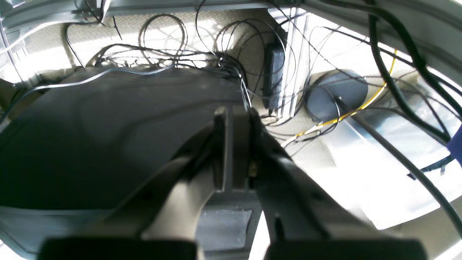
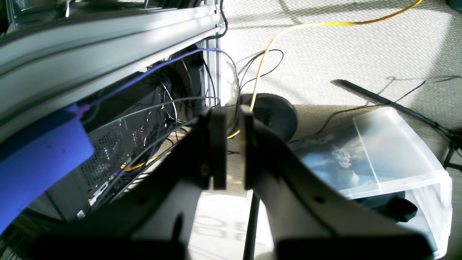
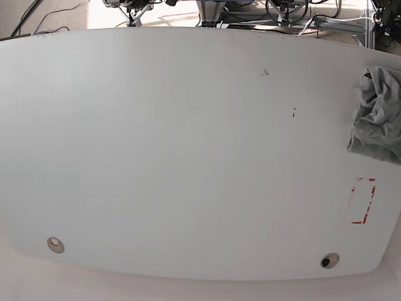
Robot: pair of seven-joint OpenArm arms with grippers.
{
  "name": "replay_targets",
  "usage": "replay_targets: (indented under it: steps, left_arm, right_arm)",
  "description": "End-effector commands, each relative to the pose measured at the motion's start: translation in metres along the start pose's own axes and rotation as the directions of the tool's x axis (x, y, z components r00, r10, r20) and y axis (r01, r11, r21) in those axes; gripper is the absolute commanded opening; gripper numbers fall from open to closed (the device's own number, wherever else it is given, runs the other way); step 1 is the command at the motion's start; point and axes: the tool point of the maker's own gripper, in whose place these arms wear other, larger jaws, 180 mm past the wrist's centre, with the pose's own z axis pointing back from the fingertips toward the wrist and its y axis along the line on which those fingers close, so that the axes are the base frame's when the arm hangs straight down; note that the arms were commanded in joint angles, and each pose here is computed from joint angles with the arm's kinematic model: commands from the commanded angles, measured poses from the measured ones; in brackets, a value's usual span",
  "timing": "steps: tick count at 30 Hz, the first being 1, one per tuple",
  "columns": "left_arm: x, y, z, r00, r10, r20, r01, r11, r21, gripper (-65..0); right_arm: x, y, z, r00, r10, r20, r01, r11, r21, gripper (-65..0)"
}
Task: Layout the t-shirt on the table in an organized manner, then fold the t-shirt properly
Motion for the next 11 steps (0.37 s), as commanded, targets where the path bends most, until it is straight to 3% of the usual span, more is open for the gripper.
replay_targets:
  steps: [1,11]
  left_arm:
    - [0.000,0.003,0.000,1.000,0.000,-0.010,0.000,1.000,0.005,-64.6]
    - [-0.002,0.016,0.001,1.000,0.003,-0.015,-0.001,0.996,0.085,-64.6]
  right_arm:
    - [-0.002,-0.001,-0.002,1.000,0.028,-0.015,-0.028,0.999,-0.027,-59.0]
    - [-0.006,0.007,-0.007,0.996,0.079,-0.037,-0.082,0.994,-0.072,-58.8]
